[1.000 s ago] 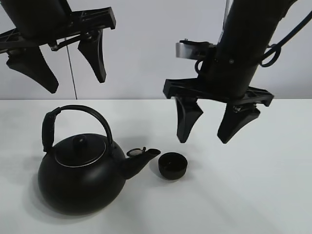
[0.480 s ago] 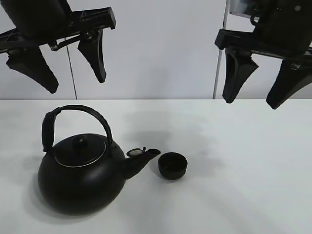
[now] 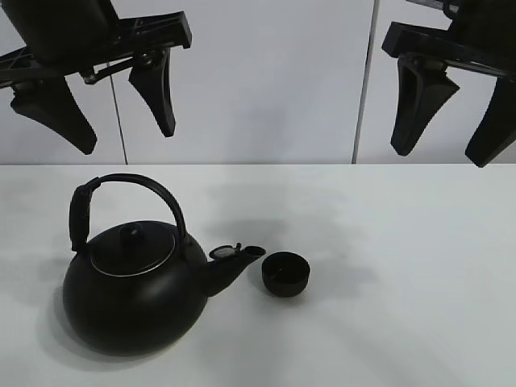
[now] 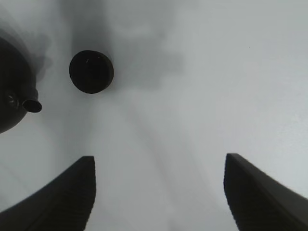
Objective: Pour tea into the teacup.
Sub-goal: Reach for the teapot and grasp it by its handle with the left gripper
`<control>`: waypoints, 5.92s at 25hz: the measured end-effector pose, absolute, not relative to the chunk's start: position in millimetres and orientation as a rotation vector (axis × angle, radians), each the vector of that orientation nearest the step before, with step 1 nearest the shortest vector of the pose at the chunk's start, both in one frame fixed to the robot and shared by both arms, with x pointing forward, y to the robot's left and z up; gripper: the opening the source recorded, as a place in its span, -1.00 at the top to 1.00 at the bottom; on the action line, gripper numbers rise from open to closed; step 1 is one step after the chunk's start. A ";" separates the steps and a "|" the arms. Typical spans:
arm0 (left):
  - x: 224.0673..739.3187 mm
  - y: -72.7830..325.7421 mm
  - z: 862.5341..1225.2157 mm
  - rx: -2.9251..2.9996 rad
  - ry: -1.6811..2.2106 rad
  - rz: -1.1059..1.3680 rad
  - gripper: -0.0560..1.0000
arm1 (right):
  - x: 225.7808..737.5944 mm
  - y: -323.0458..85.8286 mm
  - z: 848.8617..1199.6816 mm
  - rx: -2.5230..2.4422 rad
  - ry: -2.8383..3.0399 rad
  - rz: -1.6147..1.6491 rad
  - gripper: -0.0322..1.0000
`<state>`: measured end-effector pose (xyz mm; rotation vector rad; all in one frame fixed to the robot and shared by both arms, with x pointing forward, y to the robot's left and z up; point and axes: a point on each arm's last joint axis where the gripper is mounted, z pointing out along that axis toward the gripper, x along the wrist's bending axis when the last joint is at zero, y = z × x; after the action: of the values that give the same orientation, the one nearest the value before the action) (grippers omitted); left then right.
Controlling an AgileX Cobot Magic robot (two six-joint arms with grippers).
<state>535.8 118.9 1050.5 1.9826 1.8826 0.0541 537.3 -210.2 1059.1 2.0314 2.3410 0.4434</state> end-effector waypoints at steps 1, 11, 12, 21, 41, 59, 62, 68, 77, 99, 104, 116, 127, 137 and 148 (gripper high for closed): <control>535.8 118.9 1050.5 1.983 1.883 0.054 -0.13 | 536.7 -210.4 1059.9 2.031 2.341 0.444 -0.06; 535.8 118.9 1050.5 1.983 1.883 0.054 -0.13 | 529.8 -211.1 1071.7 2.025 2.319 0.500 -0.06; 535.8 118.9 1050.5 1.983 1.883 0.054 -0.13 | 529.8 -211.1 1071.7 2.026 2.318 0.500 -0.06; 535.8 118.9 1050.5 1.983 1.883 0.054 -0.13 | 529.8 -211.1 1071.7 2.027 2.318 0.501 -0.06; 546.3 114.0 1056.4 1.887 1.785 0.120 -0.13 | 529.9 -211.1 1071.8 2.023 2.320 0.501 -0.06; 536.0 122.4 1104.8 1.905 1.426 0.331 -0.13 | 531.3 -210.8 1072.2 2.006 2.316 0.519 -0.06; 527.0 127.7 1120.2 1.889 1.366 0.368 -0.13 | 531.4 -210.8 1072.2 2.000 2.319 0.520 -0.06; 506.2 140.8 1124.6 1.794 1.280 0.433 -0.13 | 531.4 -210.8 1072.2 1.996 2.322 0.520 -0.06; 475.5 160.9 1067.4 1.738 1.241 0.484 -0.13 | 531.4 -210.8 1072.2 1.996 2.322 0.520 -0.06; 412.3 195.9 943.6 1.610 0.971 0.644 -0.13 | 531.4 -210.8 1072.2 1.982 2.331 0.519 -0.06; 418.5 190.6 927.9 1.628 0.945 0.645 -0.13 | 531.4 -210.8 1072.2 1.981 2.332 0.519 -0.06; 429.6 197.3 887.7 1.659 1.113 0.697 -0.13 | 531.4 -210.8 1072.2 1.973 2.338 0.519 -0.06; 430.6 197.7 888.5 1.615 1.153 0.676 0.03 | 531.6 -210.8 1072.2 1.970 2.337 0.521 -0.06; 430.6 197.7 888.6 1.658 1.104 0.719 0.03 | 531.6 -210.8 1072.2 1.968 2.339 0.521 -0.06; 436.8 203.7 889.9 1.555 1.208 0.670 0.03 | 531.6 -210.8 1072.2 1.967 2.339 0.521 -0.06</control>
<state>436.8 203.7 889.9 1.5554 1.2081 0.6696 531.6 -210.8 1072.2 1.9673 2.3395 0.5207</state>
